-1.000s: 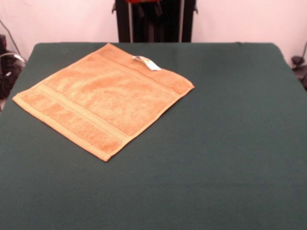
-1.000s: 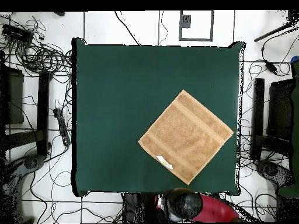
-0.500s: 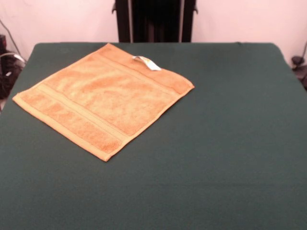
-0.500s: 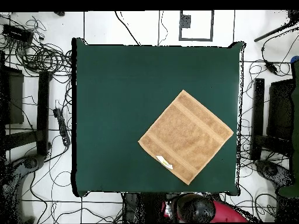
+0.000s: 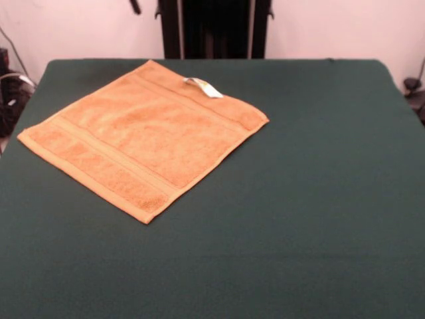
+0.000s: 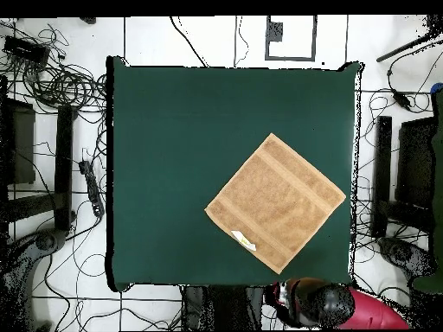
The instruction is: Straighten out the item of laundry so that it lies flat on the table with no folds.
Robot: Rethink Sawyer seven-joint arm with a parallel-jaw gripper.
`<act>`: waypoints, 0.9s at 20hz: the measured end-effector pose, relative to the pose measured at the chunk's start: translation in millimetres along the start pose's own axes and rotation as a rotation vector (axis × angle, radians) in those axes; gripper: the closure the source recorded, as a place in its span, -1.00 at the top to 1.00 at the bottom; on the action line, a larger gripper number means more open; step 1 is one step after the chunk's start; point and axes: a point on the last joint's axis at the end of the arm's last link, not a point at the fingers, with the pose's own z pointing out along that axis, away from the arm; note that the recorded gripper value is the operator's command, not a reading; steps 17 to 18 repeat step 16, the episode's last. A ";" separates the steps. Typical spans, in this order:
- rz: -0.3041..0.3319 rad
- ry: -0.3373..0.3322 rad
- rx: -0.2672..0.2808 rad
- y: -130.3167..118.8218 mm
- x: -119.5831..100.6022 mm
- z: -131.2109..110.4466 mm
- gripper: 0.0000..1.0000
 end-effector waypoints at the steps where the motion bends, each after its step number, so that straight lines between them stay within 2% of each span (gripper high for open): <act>1: -0.009 -0.022 0.018 -8.7 -9.0 -2.9 1.00; 10: -0.024 -0.104 0.043 -36.6 -42.6 -14.5 1.00; 13: -0.041 -0.114 0.060 -41.2 -49.4 -14.0 1.00; 16: -0.083 -0.121 0.095 -46.4 -59.7 -8.6 1.00; 18: -0.083 -0.121 0.095 -46.4 -59.7 -8.6 1.00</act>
